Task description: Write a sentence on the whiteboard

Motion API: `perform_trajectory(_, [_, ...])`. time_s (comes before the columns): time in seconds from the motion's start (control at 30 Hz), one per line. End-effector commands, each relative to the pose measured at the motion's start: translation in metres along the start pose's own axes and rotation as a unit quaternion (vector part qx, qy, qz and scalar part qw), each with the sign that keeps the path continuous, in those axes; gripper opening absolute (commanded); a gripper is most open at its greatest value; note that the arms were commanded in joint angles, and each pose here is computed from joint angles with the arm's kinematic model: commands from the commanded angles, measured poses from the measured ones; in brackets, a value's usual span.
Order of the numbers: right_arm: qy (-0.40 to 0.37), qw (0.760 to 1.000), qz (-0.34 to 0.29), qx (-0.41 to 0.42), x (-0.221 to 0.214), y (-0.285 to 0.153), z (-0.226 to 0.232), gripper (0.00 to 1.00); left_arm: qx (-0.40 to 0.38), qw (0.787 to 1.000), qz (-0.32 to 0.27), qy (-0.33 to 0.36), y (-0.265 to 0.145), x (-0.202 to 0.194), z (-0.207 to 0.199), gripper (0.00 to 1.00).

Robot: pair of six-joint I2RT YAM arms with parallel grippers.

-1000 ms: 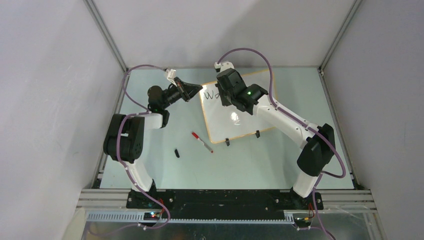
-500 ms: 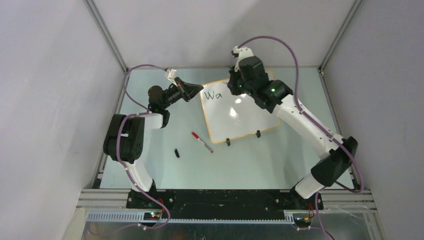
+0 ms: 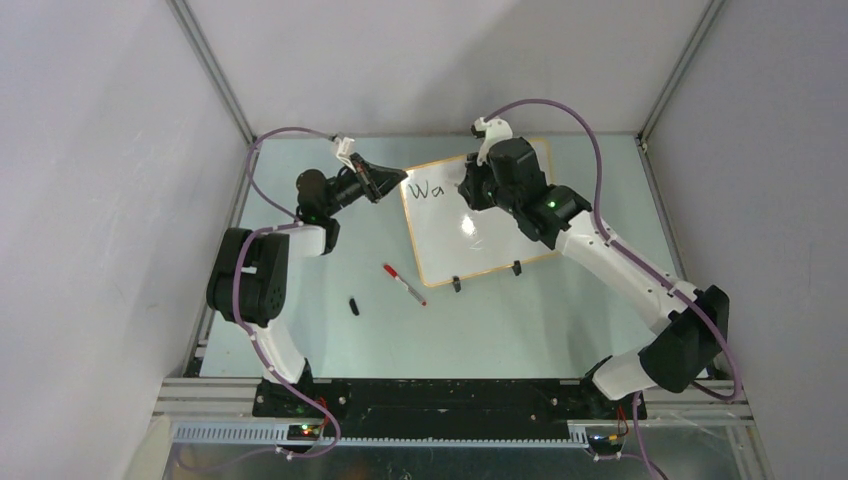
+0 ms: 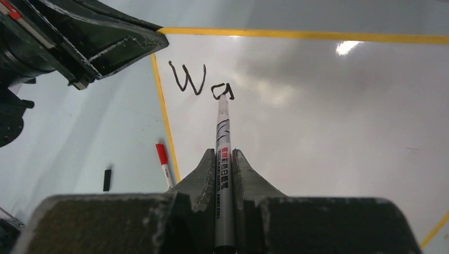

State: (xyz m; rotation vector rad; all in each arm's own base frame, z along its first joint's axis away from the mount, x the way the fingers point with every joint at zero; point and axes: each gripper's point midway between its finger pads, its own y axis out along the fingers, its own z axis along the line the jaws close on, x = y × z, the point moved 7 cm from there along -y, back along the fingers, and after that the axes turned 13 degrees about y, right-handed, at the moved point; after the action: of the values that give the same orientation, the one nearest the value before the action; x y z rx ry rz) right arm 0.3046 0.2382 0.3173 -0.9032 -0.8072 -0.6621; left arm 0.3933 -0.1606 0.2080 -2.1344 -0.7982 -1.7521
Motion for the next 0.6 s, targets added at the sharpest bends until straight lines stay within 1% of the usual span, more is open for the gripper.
perform_trajectory(0.0, [0.001,0.996,-0.078,0.032,0.029,-0.015,0.009,0.0,-0.048,0.998,0.046,-0.012,0.006,-0.014,-0.015,0.0])
perform_trajectory(0.1, [-0.003,0.996,-0.084,0.017,0.03,-0.015,0.005,0.0,-0.059,0.997,0.051,-0.016,0.005,-0.012,-0.018,0.0])
perform_trajectory(0.17, [-0.003,0.996,-0.084,0.013,0.029,-0.016,0.004,0.0,-0.05,0.996,0.07,-0.022,0.002,-0.016,-0.017,0.0])
perform_trajectory(0.27, [-0.003,0.996,-0.086,0.012,0.027,-0.016,0.003,0.0,-0.034,0.996,0.077,-0.017,0.001,-0.018,-0.014,0.0])
perform_trajectory(0.33, [-0.002,0.996,-0.088,0.013,0.026,-0.015,0.002,0.0,-0.027,0.997,0.075,-0.017,0.0,-0.016,-0.014,0.06])
perform_trajectory(0.37, [-0.001,0.996,-0.087,0.012,0.026,-0.015,0.002,0.0,-0.024,0.997,0.071,-0.013,0.0,-0.014,-0.014,0.12])
perform_trajectory(0.43, [0.0,0.996,-0.087,0.015,0.025,-0.016,0.002,0.0,-0.017,0.998,0.064,-0.007,-0.002,-0.012,-0.014,0.17])
perform_trajectory(0.57, [0.0,0.996,-0.084,0.018,0.025,-0.017,0.003,0.0,0.001,0.998,0.057,0.003,-0.005,-0.011,-0.014,0.21])
